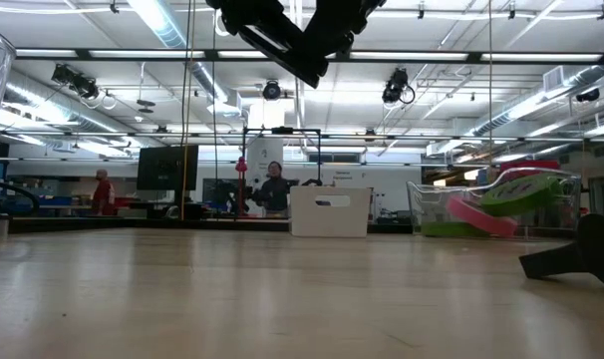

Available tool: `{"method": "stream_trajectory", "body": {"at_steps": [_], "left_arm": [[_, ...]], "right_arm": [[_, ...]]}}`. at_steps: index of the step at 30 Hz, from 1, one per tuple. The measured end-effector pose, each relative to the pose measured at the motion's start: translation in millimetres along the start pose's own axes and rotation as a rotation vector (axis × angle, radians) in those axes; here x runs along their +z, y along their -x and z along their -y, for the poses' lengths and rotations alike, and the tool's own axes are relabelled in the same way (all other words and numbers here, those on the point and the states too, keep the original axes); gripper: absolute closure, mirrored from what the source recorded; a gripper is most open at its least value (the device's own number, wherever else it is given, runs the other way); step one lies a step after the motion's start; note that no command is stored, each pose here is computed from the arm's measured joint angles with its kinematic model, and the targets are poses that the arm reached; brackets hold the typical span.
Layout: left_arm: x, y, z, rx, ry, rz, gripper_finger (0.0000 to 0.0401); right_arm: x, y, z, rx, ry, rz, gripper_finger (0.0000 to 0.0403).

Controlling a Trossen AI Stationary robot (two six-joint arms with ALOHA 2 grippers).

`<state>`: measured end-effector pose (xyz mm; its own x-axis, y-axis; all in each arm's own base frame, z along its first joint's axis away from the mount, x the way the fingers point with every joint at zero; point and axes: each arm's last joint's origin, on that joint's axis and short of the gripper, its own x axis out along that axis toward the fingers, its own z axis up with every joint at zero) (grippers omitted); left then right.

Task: Pick and place Stapler, Stapler remover, tape
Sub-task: Put the black stapler into the bottom transparent bin

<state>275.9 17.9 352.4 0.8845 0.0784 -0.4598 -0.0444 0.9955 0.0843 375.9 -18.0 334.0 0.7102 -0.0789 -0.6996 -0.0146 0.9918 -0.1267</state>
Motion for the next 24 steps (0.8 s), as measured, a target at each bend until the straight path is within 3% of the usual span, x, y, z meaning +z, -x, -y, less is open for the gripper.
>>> {"method": "stream_trajectory", "body": {"at_steps": [10, 18, 24], "left_arm": [[-2.2, 0.1, 0.1, 0.001, -0.019, -0.023, 0.0269], [-5.2, -0.4, 0.5, 0.000, -0.016, -0.051, 0.0269], [-5.1, 1.1, 0.3, 0.004, -0.016, -0.051, 0.0269]], "right_arm": [[-0.1, -0.4, 0.1, -0.003, 0.011, 0.001, 0.0289], [1.4, 0.4, 0.6, -0.010, 0.020, 0.016, 0.0164], [1.7, 0.7, 0.6, -0.010, 0.013, 0.019, 0.0110]]}}
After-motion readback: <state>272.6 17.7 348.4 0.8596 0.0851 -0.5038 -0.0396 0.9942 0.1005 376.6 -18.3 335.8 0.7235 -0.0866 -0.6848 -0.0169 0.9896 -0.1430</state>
